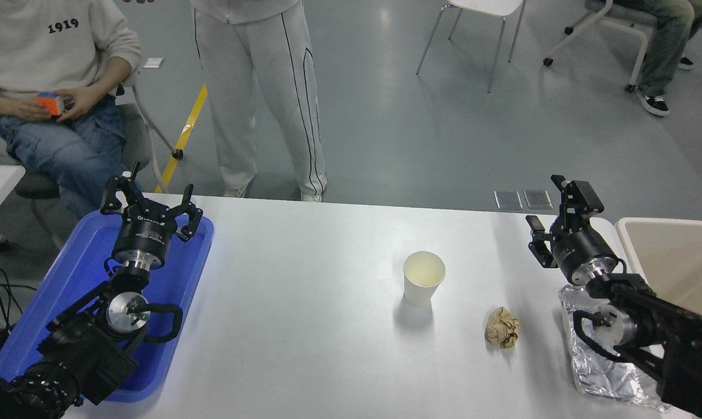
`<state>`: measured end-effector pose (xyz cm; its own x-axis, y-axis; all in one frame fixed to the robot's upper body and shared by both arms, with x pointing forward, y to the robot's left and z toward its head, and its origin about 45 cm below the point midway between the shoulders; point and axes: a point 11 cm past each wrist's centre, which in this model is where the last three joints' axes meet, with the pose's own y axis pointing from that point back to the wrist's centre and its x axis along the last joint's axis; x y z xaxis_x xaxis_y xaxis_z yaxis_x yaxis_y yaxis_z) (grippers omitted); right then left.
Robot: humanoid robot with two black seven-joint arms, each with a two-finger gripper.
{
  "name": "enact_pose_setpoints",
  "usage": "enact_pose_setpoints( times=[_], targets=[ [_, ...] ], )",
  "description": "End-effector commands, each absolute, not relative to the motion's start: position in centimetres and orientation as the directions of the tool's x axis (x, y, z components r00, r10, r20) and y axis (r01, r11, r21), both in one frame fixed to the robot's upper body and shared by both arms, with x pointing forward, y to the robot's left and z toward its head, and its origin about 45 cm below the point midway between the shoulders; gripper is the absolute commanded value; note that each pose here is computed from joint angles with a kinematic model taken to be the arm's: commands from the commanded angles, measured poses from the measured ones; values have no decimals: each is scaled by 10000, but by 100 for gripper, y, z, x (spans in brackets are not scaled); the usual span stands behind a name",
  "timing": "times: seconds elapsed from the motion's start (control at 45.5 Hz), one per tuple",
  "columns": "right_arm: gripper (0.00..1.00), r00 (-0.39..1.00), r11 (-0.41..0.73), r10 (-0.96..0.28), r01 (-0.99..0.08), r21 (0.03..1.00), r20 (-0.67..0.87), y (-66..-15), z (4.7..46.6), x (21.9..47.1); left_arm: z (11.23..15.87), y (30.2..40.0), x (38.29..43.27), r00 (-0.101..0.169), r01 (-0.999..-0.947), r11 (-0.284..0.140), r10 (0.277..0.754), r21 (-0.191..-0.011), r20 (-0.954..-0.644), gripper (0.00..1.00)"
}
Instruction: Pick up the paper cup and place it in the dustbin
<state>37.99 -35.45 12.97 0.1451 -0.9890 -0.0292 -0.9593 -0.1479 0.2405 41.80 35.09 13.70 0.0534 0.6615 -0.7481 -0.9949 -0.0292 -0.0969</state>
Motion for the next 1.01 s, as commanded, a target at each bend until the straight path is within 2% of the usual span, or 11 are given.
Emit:
enact_pose_setpoints(
  times=[0.0,0.176,0.418,0.681,0.813,0.989],
  targets=[
    [100,2982,-2048,-9286,-9082,3651,2208,-3855,1413,3769,1372,3515,4180,529,-9948,-304,6618,-973,-7479,100],
    [100,4788,-2415,-7751,-8275,5068,4124,-4077,1589,3724,1372,3515,4180,529,-9948,-304,6618,-973,-7479,100],
    [100,5852,-2994,-7240,-7435,5979,3652,-4255,2023,3612,1372,3515,4180,529,-9948,-304,6617,-973,-7479,100],
    [100,7876,-3605,-5685,-4980,7887,2374,-4201,2328,3562,1371,3506,4180,547,-9948,-288,6603,-980,-7490,100],
    [100,9161,-3009,-3374,-3229,8973,2165,-4020,2406,3592,1370,3507,4180,533,-9948,-297,6608,-970,-7487,100],
    [100,9680,-3030,-1538,-2370,9230,1981,-3589,2664,3678,1372,3515,4180,529,-9948,-304,6618,-973,-7478,100]
  ],
)
